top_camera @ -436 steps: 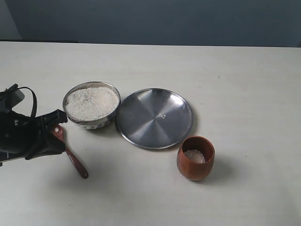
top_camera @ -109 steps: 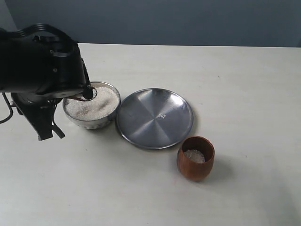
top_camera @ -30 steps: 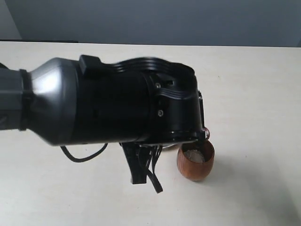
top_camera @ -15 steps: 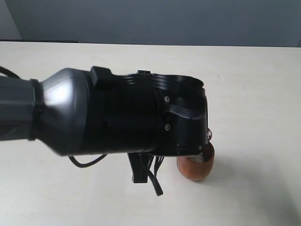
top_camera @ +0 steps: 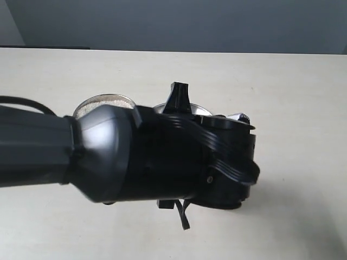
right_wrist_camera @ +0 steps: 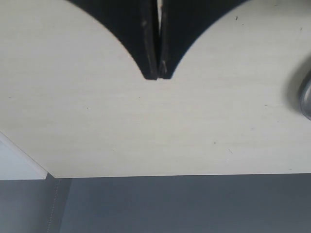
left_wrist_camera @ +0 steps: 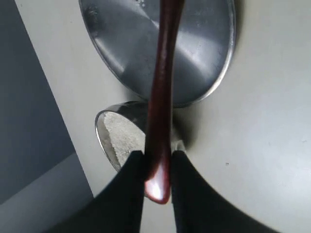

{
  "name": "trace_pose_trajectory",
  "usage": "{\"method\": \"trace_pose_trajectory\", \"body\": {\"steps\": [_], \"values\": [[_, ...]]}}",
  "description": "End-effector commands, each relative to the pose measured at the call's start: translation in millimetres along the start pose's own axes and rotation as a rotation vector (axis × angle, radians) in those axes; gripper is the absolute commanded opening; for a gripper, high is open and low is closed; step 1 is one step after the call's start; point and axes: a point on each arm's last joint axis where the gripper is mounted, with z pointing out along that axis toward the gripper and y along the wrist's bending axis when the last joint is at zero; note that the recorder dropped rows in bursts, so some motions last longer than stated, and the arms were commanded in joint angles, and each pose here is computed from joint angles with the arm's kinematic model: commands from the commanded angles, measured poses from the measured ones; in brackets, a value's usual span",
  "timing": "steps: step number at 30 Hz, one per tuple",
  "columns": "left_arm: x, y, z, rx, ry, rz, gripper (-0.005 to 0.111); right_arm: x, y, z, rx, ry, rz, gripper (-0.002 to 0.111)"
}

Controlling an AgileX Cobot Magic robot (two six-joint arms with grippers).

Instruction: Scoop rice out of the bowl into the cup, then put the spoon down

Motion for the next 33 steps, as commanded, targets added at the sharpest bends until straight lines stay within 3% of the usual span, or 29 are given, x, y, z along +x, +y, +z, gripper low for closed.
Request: {"method": "trace_pose_trajectory", "body": {"steps": [1, 16, 24, 33], "values": [[-1, 2.3, -2, -0.032, -0.002, -0.009, 0.0, 1, 0, 0, 0.004, -0.004, -0.006, 0.0], [5, -15.3, 12, 0.002, 0.054, 0.044, 0.0, 1, 0, 0, 0.004, -0.004, -0.006, 0.0], [11, -9.3, 5, -0.021, 0.035, 0.035, 0.0, 1, 0, 0, 0.004, -0.004, -0.006, 0.0], [8, -16.2, -1, -0.011, 0.019, 0.069, 0.0, 1, 0, 0, 0.004, -0.004, -0.006, 0.0]]}}
